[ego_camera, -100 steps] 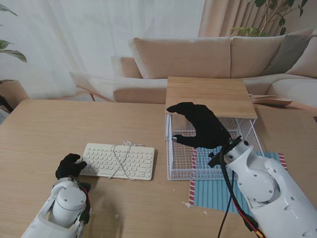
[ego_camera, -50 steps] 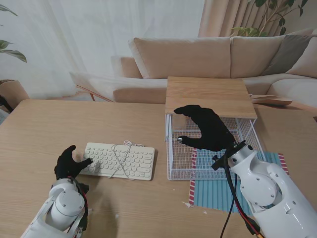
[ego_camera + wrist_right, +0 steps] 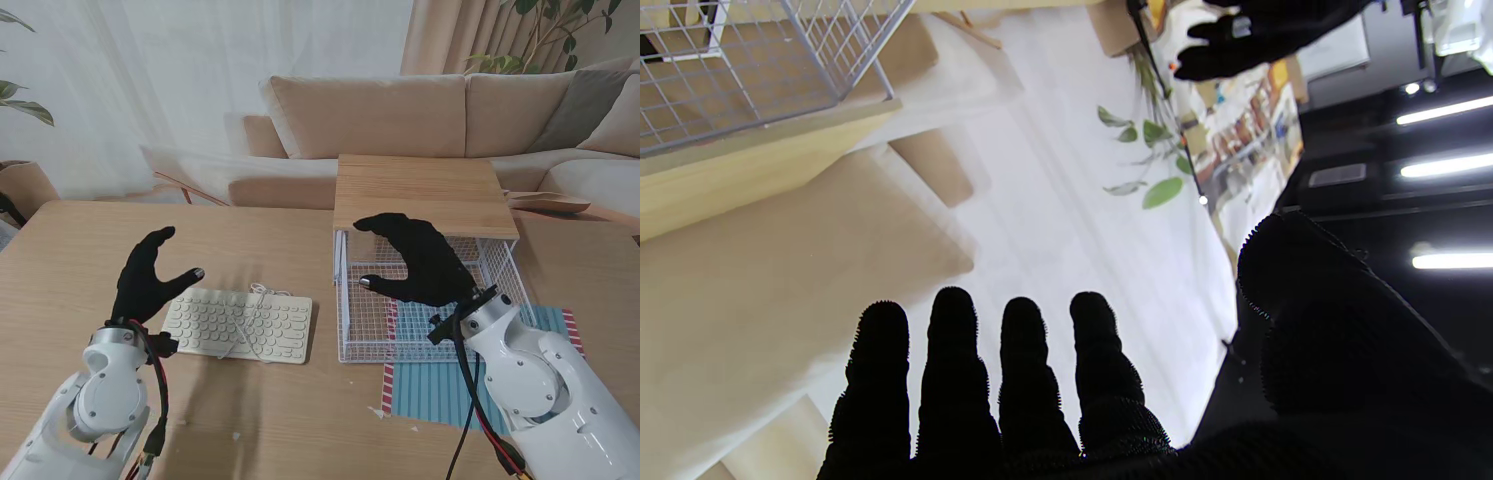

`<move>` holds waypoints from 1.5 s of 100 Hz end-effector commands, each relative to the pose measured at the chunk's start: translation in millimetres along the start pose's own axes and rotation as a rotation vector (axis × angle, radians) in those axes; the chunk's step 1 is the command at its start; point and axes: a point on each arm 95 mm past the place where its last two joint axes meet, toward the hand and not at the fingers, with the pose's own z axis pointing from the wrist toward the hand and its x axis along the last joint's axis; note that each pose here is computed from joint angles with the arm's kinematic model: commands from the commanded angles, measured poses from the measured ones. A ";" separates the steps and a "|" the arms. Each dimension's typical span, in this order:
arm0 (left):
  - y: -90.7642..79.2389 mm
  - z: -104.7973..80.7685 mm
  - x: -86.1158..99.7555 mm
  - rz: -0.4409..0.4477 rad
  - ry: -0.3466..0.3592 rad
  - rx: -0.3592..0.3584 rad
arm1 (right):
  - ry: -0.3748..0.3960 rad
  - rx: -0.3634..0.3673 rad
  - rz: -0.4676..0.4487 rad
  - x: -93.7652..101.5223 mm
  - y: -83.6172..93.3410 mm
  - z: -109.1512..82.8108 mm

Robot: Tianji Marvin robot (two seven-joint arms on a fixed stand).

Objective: Unroll the mouse pad and set up the keyboard and mouse from the tabletop organizer

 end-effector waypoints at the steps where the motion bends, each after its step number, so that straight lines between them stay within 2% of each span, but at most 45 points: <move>1: 4.3 -3.2 12.4 0.020 0.059 -0.045 | -0.014 0.018 0.009 2.2 -6.9 -3.9; 15: 14.4 -11.5 22.0 0.037 0.178 -0.132 | -0.031 0.035 0.003 4.0 -9.4 -9.9; 27: 27.0 -21.0 23.9 0.014 0.224 -0.201 | -0.047 0.052 -0.005 6.5 -9.9 -17.4; 45: 44.8 -29.3 21.7 -0.068 0.229 -0.287 | -0.087 0.114 -0.022 14.4 -10.5 -40.0; 62: 54.5 -28.4 18.7 -0.122 0.209 -0.321 | -0.125 0.212 -0.008 30.2 -10.8 -71.2; 76: 56.1 -25.2 13.9 -0.121 0.199 -0.309 | -0.139 0.331 -0.021 42.9 -12.1 -92.8; 92: 55.3 -21.5 8.5 -0.127 0.176 -0.295 | -0.135 0.465 -0.019 56.9 -15.6 -106.5; 107: 53.4 -18.3 5.5 -0.126 0.165 -0.281 | -0.190 0.605 -0.033 60.3 -26.0 -117.9; 129: 51.1 -16.5 3.6 -0.129 0.158 -0.267 | -0.259 0.687 -0.026 47.6 -44.0 -120.2; 150: 51.3 -16.7 3.5 -0.132 0.154 -0.268 | -0.307 0.736 -0.023 30.5 -55.7 -114.3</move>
